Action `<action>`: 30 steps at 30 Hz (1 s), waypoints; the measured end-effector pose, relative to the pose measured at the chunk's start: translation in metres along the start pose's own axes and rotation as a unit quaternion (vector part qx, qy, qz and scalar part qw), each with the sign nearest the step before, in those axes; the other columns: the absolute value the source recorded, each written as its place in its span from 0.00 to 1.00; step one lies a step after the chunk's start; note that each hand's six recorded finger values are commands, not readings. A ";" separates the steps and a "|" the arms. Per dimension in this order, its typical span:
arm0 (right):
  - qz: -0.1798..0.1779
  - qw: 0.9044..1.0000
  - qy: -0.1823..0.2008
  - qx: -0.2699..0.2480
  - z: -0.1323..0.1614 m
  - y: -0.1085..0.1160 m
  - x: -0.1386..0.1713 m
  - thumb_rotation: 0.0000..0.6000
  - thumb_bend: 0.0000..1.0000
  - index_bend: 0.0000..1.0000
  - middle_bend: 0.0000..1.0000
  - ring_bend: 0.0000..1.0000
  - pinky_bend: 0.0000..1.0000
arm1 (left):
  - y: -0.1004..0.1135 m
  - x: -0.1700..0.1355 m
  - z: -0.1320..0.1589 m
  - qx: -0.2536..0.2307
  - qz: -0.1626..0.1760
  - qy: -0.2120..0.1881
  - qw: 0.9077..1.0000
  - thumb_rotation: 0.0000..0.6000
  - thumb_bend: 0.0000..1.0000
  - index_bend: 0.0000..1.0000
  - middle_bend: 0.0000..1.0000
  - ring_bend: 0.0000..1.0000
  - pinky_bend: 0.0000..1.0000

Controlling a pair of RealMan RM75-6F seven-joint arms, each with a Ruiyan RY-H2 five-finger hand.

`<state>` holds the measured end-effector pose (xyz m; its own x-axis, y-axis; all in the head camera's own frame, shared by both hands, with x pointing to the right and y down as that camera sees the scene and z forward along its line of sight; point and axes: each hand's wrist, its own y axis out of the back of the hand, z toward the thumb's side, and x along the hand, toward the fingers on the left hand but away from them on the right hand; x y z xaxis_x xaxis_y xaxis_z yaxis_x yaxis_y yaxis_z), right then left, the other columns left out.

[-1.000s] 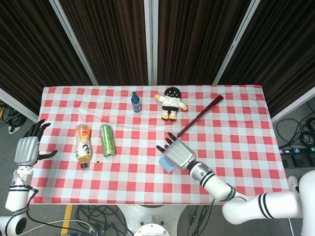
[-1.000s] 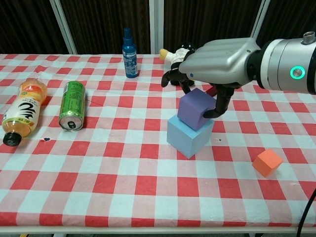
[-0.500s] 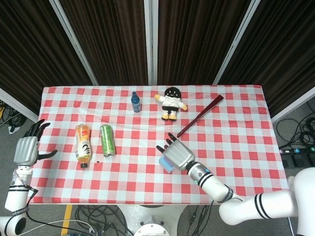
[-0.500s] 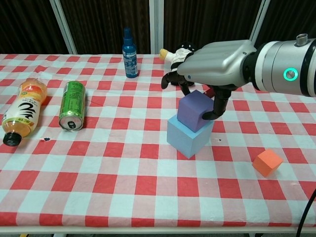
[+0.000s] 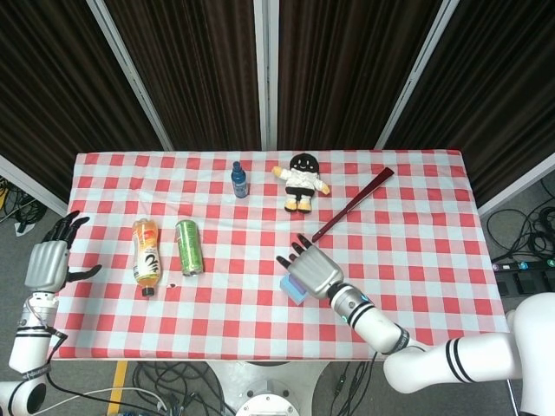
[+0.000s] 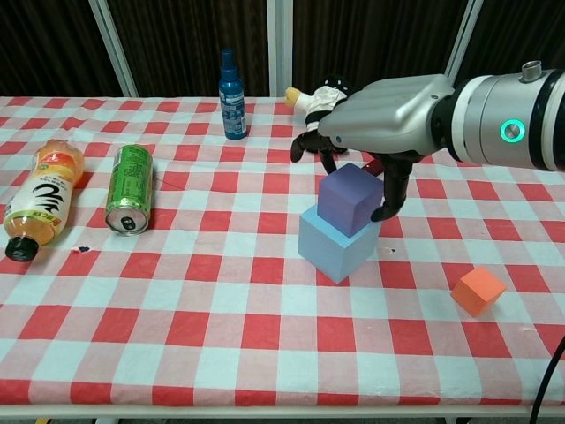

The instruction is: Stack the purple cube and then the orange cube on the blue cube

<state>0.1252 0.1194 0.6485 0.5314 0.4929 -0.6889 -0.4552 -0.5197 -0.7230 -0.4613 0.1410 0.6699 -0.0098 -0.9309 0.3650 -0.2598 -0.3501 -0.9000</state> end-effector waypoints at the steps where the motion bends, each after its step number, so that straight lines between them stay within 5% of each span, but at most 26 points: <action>1: 0.000 1.000 0.000 0.000 0.000 0.000 0.000 1.00 0.00 0.09 0.24 0.05 0.00 | 0.000 0.000 0.000 0.000 0.001 0.000 1.000 1.00 0.09 0.23 0.18 0.13 0.25; 12: -0.035 0.999 -0.006 0.003 -0.007 0.025 0.017 1.00 0.00 0.07 0.22 0.04 0.00 | -0.001 0.000 0.001 0.004 -0.001 -0.002 1.000 1.00 0.09 0.23 0.18 0.13 0.25; 19: -0.076 0.995 -0.066 0.013 -0.045 0.040 0.062 1.00 0.00 0.07 0.27 0.07 0.00 | 0.000 0.000 0.000 0.008 0.002 0.001 1.000 1.00 0.09 0.23 0.18 0.13 0.25; 30: 0.025 0.990 -0.128 -0.046 -0.079 -0.054 0.120 1.00 0.00 0.10 0.31 0.10 0.00 | -0.003 0.000 0.003 0.017 -0.001 -0.003 1.000 1.00 0.09 0.23 0.18 0.13 0.25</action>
<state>0.2698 0.1515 0.6094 0.3060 0.6193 -0.7231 -0.4036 -0.6035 -0.6876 -0.4582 0.1418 0.6716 -0.0034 -0.9310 0.3649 -0.2263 -0.3547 -0.9072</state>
